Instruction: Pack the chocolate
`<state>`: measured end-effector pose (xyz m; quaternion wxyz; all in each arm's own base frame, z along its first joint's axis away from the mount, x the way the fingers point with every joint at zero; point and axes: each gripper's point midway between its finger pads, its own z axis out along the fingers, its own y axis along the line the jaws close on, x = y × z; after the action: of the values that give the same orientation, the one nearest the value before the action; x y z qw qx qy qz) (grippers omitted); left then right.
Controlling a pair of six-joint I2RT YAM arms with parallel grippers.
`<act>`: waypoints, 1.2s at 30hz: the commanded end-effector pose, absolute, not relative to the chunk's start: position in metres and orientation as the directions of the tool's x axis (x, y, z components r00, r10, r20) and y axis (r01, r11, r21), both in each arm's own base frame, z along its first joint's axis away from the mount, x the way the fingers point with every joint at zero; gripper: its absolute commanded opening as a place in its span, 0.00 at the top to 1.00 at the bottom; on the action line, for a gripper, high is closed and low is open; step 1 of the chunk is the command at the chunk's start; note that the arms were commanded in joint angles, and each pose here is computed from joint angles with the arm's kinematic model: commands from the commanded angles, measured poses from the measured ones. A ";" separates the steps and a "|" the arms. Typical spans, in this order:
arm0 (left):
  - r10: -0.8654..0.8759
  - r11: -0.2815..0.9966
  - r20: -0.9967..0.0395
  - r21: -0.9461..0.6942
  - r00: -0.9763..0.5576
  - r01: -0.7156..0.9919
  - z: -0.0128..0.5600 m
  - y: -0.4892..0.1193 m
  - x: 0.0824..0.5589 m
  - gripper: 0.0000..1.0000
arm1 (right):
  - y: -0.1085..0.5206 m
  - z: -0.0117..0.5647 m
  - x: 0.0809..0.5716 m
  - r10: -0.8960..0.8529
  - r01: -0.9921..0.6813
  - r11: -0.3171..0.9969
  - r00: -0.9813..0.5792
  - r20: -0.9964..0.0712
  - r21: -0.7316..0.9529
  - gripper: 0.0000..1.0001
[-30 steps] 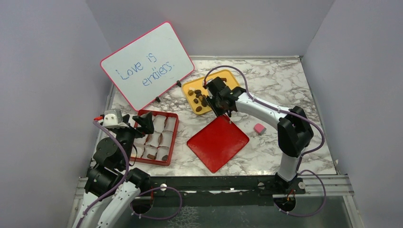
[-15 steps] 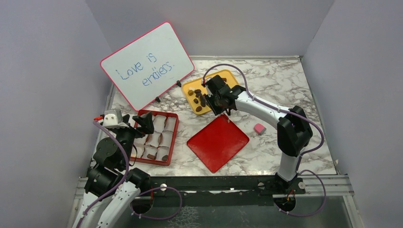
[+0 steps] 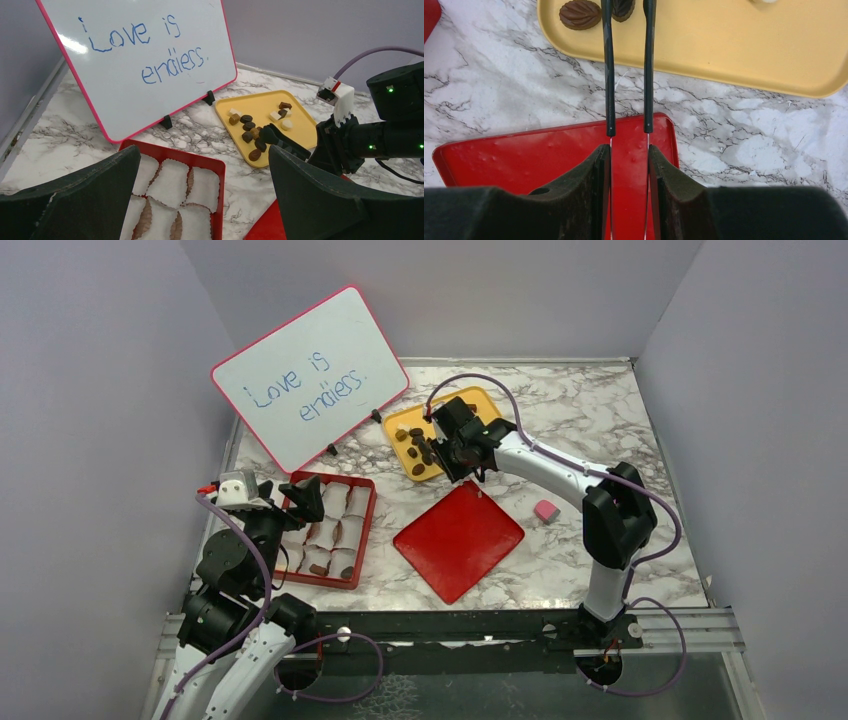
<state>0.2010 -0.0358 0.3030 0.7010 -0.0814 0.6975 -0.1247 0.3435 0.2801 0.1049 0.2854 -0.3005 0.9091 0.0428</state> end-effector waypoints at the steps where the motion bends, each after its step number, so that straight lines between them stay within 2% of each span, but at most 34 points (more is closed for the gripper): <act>1: -0.280 0.958 -0.960 -0.279 0.007 0.065 0.304 -0.037 0.203 0.01 | 0.281 0.096 0.339 -0.525 -0.577 0.814 -0.674 -0.519 -0.075 0.64; 25: -0.278 0.958 -0.960 -0.277 0.013 0.069 0.305 -0.036 0.203 0.01 | 0.275 0.078 0.339 -0.538 -0.558 0.823 -0.711 -0.452 -0.102 0.66; 28: -0.280 0.958 -0.960 -0.278 0.015 0.068 0.305 -0.036 0.202 0.01 | 0.274 0.082 0.341 -0.534 -0.553 0.826 -0.707 -0.463 -0.109 0.71; 36: -0.279 0.958 -0.960 -0.278 0.016 0.066 0.305 -0.036 0.202 0.01 | 0.278 0.107 0.339 -0.510 -0.558 0.826 -0.679 -0.529 -0.079 0.73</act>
<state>0.2022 -0.0362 0.2994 0.6986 -0.0792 0.7006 -0.1217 0.3349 0.2754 0.0758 0.2386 -0.2996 0.9233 0.0290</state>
